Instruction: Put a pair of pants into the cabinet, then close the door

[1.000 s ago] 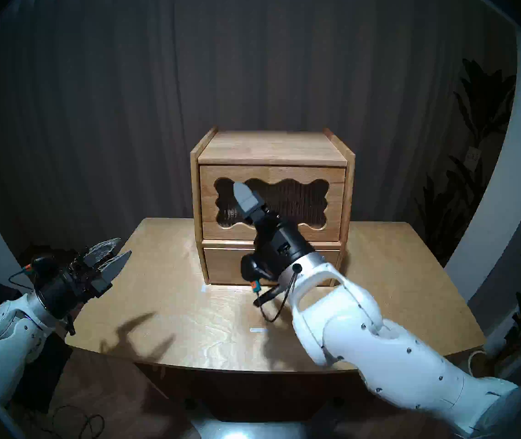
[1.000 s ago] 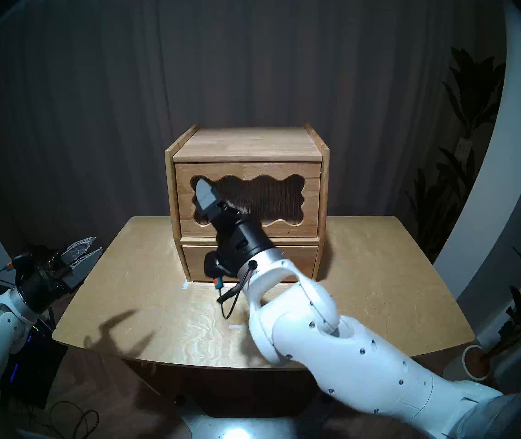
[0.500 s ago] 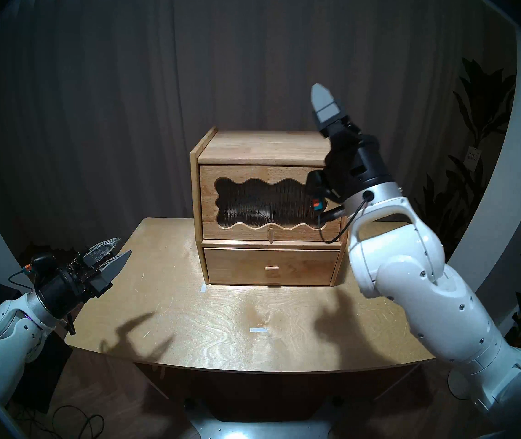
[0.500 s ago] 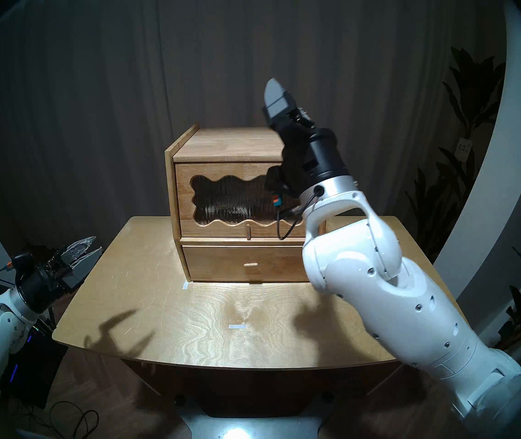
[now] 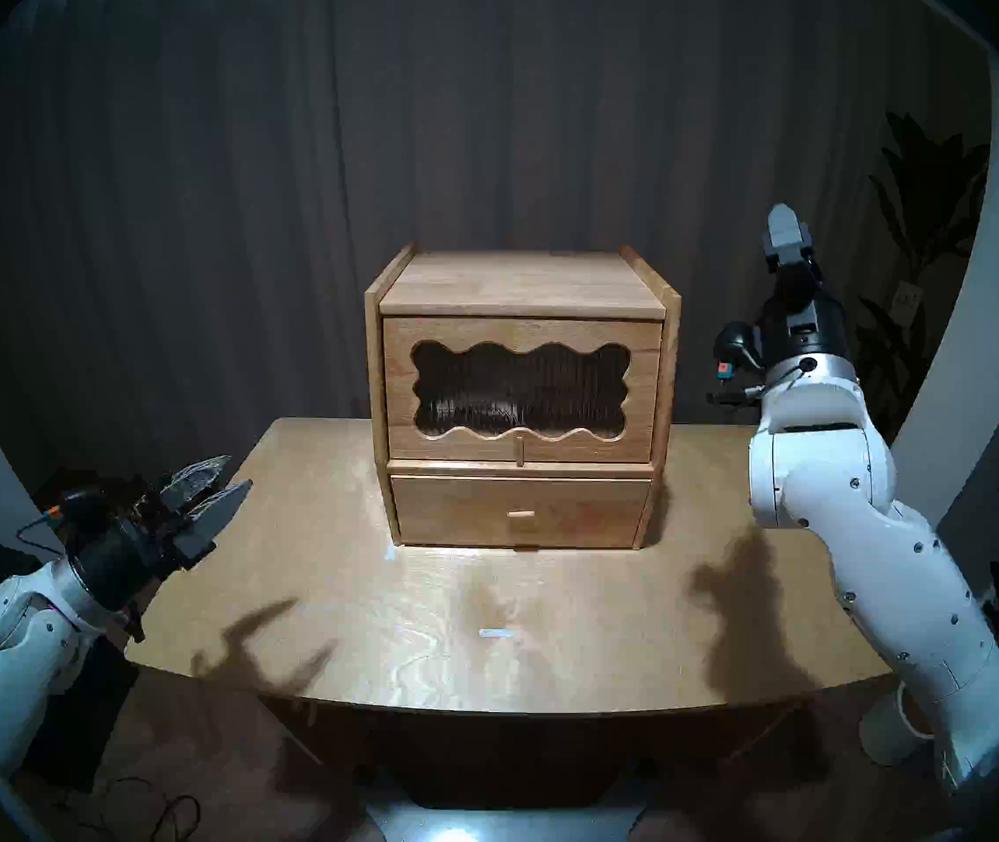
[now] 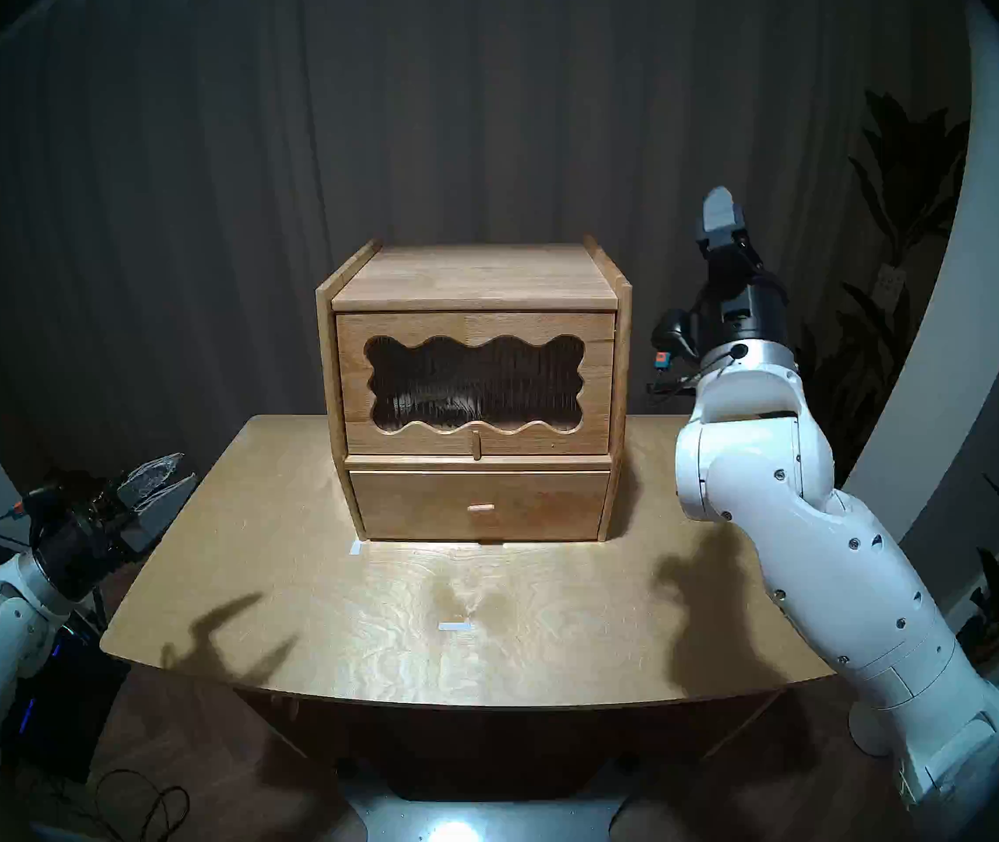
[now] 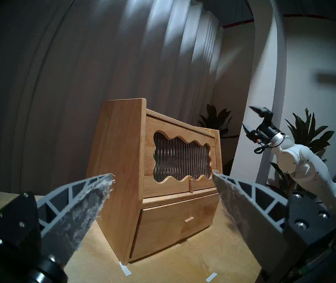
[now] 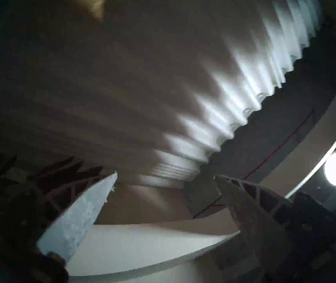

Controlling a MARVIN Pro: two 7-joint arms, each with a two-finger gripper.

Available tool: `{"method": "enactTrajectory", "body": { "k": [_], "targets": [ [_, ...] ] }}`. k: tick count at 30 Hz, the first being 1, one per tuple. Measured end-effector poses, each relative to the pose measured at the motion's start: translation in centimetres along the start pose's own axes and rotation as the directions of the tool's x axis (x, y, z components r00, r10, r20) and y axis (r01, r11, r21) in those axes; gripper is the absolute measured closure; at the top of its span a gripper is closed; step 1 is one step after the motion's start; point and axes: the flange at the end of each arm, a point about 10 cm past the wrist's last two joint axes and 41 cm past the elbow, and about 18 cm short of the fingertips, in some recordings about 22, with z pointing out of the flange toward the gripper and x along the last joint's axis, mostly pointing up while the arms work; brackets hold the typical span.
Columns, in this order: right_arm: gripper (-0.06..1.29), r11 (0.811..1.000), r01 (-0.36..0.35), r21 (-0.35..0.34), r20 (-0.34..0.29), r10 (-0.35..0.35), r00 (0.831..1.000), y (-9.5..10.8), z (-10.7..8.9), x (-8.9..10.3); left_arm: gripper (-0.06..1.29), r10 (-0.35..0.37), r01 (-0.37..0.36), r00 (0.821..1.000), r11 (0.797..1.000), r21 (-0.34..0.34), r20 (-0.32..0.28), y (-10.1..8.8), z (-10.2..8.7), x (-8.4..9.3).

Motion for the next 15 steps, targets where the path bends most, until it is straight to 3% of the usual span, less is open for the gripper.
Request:
{"method": "enactTrajectory", "body": {
  "k": [4,10,15],
  "targets": [
    [-0.02,0.999,-0.031,0.042,-0.036,0.033,0.999,-1.9,-1.3,1.5,-0.01,0.000,0.000,1.000,1.000,0.000,0.000,0.0,0.0,0.0],
    [-0.02,0.994,-0.108,0.021,-0.095,0.109,0.989,-1.7,-2.8,3.4,-0.01,0.001,-0.001,1.000,1.000,-0.001,-0.001,0.0,0.0,0.0],
    [-0.02,0.988,-0.154,-0.003,-0.102,0.153,0.983,-1.5,-3.0,3.7,-0.01,0.001,-0.001,1.000,1.000,-0.001,-0.001,0.0,0.0,0.0]
  ]
}}
